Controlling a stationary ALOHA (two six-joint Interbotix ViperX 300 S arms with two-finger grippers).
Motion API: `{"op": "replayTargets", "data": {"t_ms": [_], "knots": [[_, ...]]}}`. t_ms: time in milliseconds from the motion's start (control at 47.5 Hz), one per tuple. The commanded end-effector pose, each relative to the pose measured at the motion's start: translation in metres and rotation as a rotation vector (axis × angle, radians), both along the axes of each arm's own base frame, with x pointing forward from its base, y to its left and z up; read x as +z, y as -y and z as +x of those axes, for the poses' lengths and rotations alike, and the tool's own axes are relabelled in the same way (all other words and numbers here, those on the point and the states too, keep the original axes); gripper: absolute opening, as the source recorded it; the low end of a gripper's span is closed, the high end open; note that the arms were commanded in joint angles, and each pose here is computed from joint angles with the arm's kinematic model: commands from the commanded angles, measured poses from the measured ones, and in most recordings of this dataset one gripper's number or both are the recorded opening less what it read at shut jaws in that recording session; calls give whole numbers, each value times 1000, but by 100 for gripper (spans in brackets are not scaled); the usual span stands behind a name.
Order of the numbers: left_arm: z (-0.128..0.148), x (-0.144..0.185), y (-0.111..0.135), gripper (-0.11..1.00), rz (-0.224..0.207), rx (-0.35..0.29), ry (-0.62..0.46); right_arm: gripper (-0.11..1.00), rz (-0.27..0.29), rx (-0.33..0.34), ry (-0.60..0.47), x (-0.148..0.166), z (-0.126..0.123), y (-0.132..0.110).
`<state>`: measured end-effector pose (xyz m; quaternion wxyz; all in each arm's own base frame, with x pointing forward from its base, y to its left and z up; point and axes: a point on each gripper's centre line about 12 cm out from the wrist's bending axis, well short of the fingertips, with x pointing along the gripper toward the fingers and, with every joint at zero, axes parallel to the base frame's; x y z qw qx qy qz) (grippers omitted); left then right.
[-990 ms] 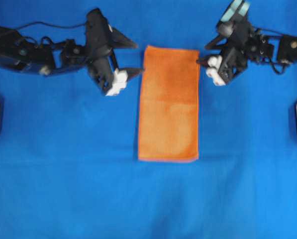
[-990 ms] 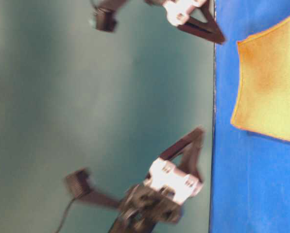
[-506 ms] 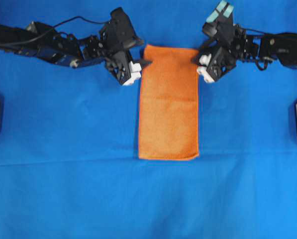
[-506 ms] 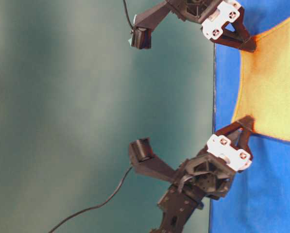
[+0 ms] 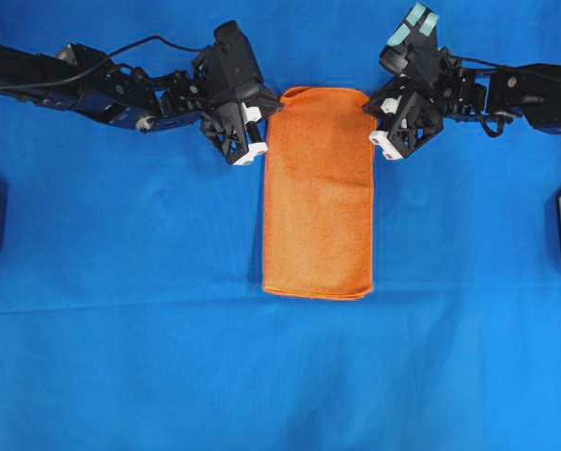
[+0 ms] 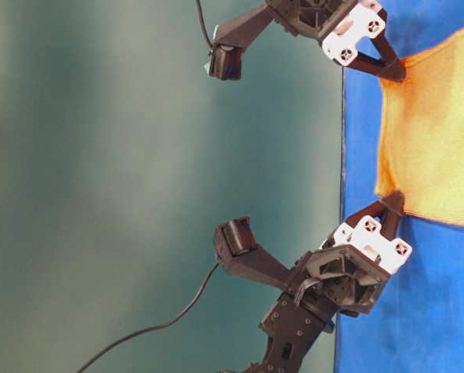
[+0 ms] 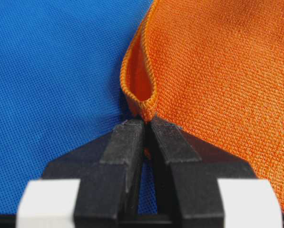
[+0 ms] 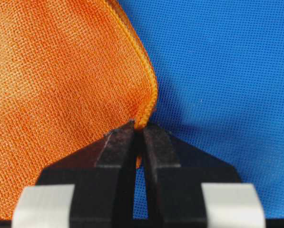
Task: Fold the orange towel.
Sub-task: 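Pull the top corners down toward the bottom edge, folding the strip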
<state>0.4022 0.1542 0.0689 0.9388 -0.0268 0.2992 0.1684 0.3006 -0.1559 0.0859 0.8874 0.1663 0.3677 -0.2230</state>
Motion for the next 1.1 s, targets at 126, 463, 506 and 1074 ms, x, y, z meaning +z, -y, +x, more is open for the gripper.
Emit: {"op": "replayTargets", "data": {"t_ms": [126, 463, 506, 1074], "knots": [[2, 33, -3, 1, 28, 3, 62, 3, -34, 5, 46, 20, 8, 3], [-3, 58, -5, 1, 69, -8, 85, 3, -85, 5, 70, 45, 8, 10], [-3, 58, -5, 1, 64, -7, 77, 3, -88, 6, 70, 45, 9, 11], [-15, 85, 55, 1, 68, -134, 112, 3, -97, 110, 68, 76, 7, -41]]}}
